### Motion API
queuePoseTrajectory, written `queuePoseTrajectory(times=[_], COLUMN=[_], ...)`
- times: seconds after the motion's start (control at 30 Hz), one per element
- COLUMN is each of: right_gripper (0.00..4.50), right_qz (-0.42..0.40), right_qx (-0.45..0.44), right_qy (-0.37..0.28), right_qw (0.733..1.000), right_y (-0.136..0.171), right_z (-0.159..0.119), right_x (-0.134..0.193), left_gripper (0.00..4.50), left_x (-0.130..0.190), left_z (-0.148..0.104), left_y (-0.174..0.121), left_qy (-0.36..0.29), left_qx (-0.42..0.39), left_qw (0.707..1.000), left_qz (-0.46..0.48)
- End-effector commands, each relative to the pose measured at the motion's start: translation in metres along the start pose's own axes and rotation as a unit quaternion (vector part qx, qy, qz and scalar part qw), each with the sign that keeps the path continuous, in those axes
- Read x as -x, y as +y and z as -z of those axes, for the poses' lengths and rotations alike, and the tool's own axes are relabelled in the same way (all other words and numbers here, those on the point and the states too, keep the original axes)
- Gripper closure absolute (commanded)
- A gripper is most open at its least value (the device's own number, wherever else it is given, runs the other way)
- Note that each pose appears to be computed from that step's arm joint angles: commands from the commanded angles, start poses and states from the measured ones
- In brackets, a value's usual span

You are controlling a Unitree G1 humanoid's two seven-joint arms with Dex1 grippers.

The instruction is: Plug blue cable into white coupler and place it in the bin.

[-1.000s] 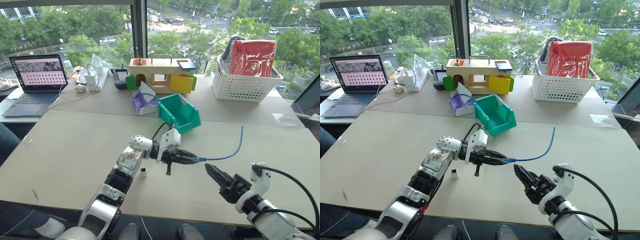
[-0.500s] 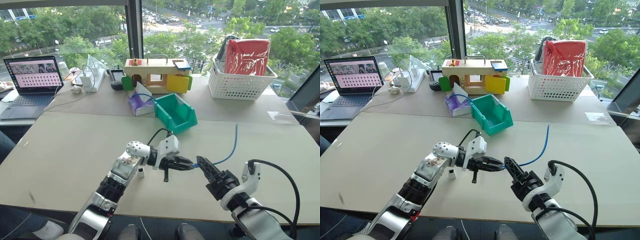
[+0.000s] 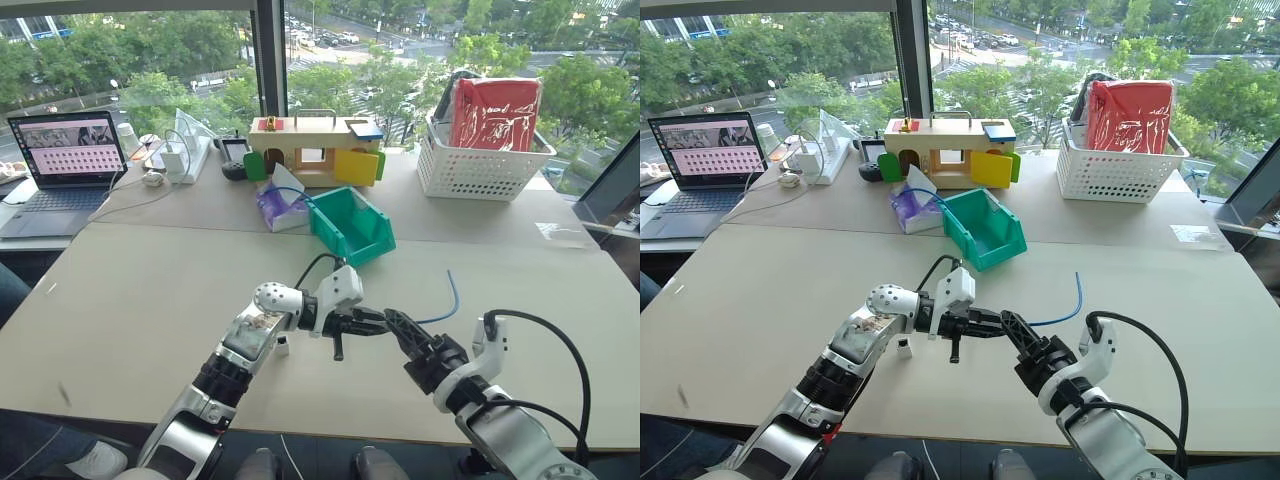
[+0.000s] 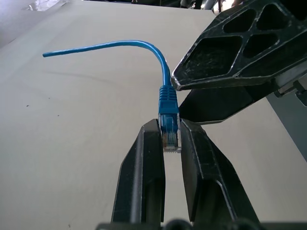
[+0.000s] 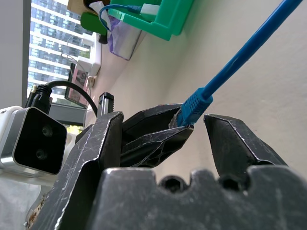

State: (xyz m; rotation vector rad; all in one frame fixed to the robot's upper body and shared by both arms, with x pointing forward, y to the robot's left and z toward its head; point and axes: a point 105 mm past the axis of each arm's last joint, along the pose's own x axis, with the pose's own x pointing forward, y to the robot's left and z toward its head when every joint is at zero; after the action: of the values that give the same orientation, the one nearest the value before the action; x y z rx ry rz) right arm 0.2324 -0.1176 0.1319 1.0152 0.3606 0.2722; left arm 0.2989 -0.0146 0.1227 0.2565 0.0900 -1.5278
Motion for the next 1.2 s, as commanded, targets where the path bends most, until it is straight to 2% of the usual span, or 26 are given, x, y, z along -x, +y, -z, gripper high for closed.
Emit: queuePoseTrajectory(times=[0.03,0.67,0.7,0.73,0.97,1.0,1.2], right_gripper=[1.33,1.33,1.86,2.00,4.37,4.48,4.48], right_qz=[-0.007,-0.025,-0.025,-0.025,-0.025,-0.024,-0.022], right_qx=[0.007,0.018,0.018,0.019,0.021,0.021,0.022], right_qy=[-0.015,-0.020,-0.021,-0.022,-0.037,-0.042,-0.061], right_qw=[1.000,0.999,0.999,0.999,0.999,0.999,0.998], right_y=[0.001,0.004,0.004,0.004,0.003,0.003,0.002], right_z=[-0.005,-0.002,-0.002,-0.003,-0.008,-0.009,-0.015], right_x=[0.001,-0.003,-0.003,-0.003,-0.002,-0.002,0.000], left_gripper=[4.43,4.43,4.43,4.43,4.43,4.43,4.43], left_x=[0.000,-0.004,-0.004,-0.004,-0.003,-0.003,-0.003], left_z=[-0.011,-0.012,-0.012,-0.012,-0.011,-0.011,-0.010], left_y=[-0.002,-0.009,-0.009,-0.008,-0.007,-0.007,-0.006], left_qy=[-0.016,-0.015,-0.015,-0.014,-0.016,-0.016,-0.017], left_qx=[-0.015,-0.015,-0.014,-0.014,-0.009,-0.008,-0.009], left_qw=[1.000,0.999,0.999,0.999,1.000,1.000,1.000], left_qz=[0.002,0.026,0.026,0.025,0.021,0.020,0.010])
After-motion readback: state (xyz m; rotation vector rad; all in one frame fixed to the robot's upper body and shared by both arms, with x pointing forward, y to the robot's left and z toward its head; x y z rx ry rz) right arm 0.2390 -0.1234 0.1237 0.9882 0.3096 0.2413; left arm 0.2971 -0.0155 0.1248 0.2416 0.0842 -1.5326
